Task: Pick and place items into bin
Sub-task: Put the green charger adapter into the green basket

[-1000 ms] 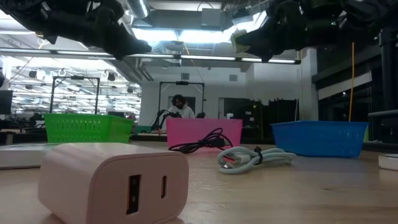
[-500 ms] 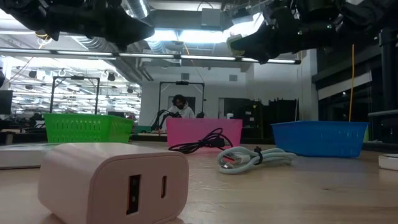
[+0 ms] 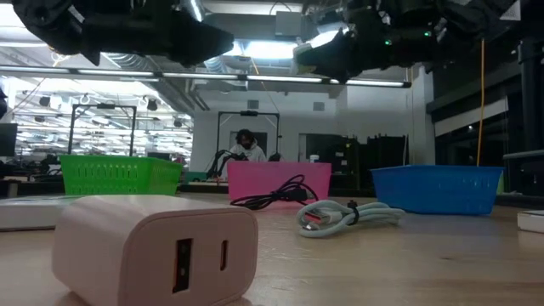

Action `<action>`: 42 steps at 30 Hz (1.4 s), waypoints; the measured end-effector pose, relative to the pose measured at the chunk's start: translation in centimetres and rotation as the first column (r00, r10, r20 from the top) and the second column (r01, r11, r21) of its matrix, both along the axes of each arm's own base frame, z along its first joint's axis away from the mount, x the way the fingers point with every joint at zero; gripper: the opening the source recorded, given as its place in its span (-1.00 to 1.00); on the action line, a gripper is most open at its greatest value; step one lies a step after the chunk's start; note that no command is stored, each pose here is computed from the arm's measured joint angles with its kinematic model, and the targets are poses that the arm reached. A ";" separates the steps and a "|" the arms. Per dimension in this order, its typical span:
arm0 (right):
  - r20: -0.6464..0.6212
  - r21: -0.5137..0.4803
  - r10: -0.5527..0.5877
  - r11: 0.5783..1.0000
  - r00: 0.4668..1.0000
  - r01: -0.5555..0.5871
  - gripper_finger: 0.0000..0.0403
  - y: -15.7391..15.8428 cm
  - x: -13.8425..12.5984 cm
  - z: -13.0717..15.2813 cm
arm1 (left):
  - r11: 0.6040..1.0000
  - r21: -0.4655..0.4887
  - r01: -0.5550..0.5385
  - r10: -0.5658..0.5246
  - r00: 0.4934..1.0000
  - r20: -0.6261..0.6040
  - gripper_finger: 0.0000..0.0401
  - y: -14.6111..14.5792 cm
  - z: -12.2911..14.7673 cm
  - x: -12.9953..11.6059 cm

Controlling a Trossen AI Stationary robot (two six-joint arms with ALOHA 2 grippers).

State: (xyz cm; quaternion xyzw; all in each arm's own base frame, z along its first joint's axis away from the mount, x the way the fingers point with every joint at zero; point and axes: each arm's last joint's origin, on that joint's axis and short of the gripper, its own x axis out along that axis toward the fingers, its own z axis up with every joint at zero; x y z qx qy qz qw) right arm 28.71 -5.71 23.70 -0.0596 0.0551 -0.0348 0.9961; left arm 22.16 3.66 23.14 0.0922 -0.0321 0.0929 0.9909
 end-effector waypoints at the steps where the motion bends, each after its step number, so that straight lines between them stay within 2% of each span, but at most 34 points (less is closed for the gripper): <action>1: -0.003 0.000 0.000 1.000 1.000 0.000 -0.40 -0.1 0.4 0.0 | 1.000 0.003 -0.001 0.001 1.000 0.003 0.11 0.0 -0.2 0.2; 7: 0.004 -0.021 0.038 0.999 0.999 -0.038 -0.40 -0.4 2.2 0.5 | 0.999 0.011 -0.035 0.035 0.999 0.028 0.11 0.5 -0.9 1.1; 12: 0.016 -0.022 0.076 0.997 0.997 -0.075 -0.40 -0.5 3.4 1.0 | 1.000 0.002 -0.017 0.017 0.998 0.059 0.12 0.6 -0.7 1.7; 20: -0.004 -0.063 0.124 0.990 0.992 -0.124 -0.40 -0.8 5.7 1.1 | 1.000 -0.022 0.003 -0.003 1.000 0.023 0.12 0.9 -0.1 3.9; 34: -0.014 -0.065 0.127 0.990 0.992 -0.128 -0.39 -0.9 6.0 1.1 | 0.999 -0.039 0.026 -0.027 1.000 -0.011 0.11 1.2 0.2 4.9; 38: -0.009 -0.067 0.126 0.990 0.992 -0.126 -0.39 -0.9 6.0 1.2 | 0.999 -0.046 0.025 -0.025 1.000 -0.011 -0.01 1.2 0.3 4.9; 42: -0.006 -0.067 0.124 0.990 0.992 -0.124 -0.39 -0.9 6.0 1.2 | 0.999 -0.045 0.024 -0.024 1.000 -0.011 -0.26 1.2 0.3 4.9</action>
